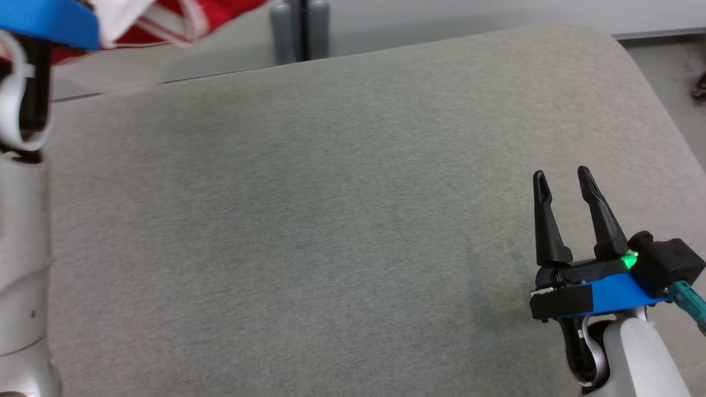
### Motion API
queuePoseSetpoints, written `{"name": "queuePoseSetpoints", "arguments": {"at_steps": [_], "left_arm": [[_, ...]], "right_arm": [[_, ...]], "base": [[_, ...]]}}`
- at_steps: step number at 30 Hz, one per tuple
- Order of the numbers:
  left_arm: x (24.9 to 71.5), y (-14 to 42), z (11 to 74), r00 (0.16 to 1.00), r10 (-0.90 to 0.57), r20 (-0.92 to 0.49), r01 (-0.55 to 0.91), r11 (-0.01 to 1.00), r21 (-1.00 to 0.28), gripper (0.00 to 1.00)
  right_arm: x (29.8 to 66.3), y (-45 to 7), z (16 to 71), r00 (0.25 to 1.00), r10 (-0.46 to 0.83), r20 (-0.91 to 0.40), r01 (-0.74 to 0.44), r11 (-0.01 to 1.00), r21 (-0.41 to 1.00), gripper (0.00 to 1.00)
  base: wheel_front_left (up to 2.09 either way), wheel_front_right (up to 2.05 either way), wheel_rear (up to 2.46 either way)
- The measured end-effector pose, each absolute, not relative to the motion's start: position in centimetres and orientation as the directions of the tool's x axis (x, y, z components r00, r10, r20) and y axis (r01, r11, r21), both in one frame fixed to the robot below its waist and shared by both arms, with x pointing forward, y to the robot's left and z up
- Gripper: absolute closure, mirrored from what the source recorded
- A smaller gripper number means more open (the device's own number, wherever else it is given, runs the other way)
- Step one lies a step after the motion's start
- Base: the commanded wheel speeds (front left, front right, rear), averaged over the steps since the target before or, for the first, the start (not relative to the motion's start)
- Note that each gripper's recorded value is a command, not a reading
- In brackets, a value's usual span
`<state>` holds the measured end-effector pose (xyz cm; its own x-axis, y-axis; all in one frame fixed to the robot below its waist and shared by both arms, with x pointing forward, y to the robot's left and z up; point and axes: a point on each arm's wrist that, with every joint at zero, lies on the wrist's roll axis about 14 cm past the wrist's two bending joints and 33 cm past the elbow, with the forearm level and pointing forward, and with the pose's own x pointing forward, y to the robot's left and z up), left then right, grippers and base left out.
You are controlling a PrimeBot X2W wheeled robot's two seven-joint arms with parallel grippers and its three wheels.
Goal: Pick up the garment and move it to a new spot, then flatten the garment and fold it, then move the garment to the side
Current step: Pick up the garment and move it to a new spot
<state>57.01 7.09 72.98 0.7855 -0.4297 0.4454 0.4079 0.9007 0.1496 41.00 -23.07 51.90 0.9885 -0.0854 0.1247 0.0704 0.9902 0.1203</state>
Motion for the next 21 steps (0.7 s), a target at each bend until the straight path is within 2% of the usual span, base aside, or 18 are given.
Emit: {"name": "queuePoseSetpoints", "arguments": {"at_steps": [4, 8, 14, 21], "left_arm": [[56.2, 1.3, 72.8, 0.713, -0.534, 0.454, 0.536, 0.833, 0.137, 1.00], [55.9, -2.3, 70.2, 0.689, -0.605, 0.399, 0.613, 0.780, 0.123, 1.00], [54.9, -4.8, 61.4, 0.709, -0.671, 0.218, 0.681, 0.732, 0.038, 1.00], [51.1, -4.4, 49.8, 0.727, -0.686, -0.033, 0.682, 0.726, -0.090, 1.00]], "right_arm": [[40.4, -24.0, 52.2, 0.985, -0.112, 0.129, 0.095, 0.986, 0.135, 0.00], [40.1, -24.4, 52.0, 0.984, -0.127, 0.121, 0.109, 0.984, 0.143, 0.00], [40.7, -24.4, 52.0, 0.985, -0.123, 0.124, 0.105, 0.983, 0.148, 0.00], [41.3, -23.6, 51.8, 0.988, -0.100, 0.121, 0.082, 0.986, 0.146, 0.00]], "base": [[0.00, 0.00, 0.00], [0.00, 0.00, 0.00], [0.00, 0.00, 0.00], [0.00, 0.00, 0.00]]}}
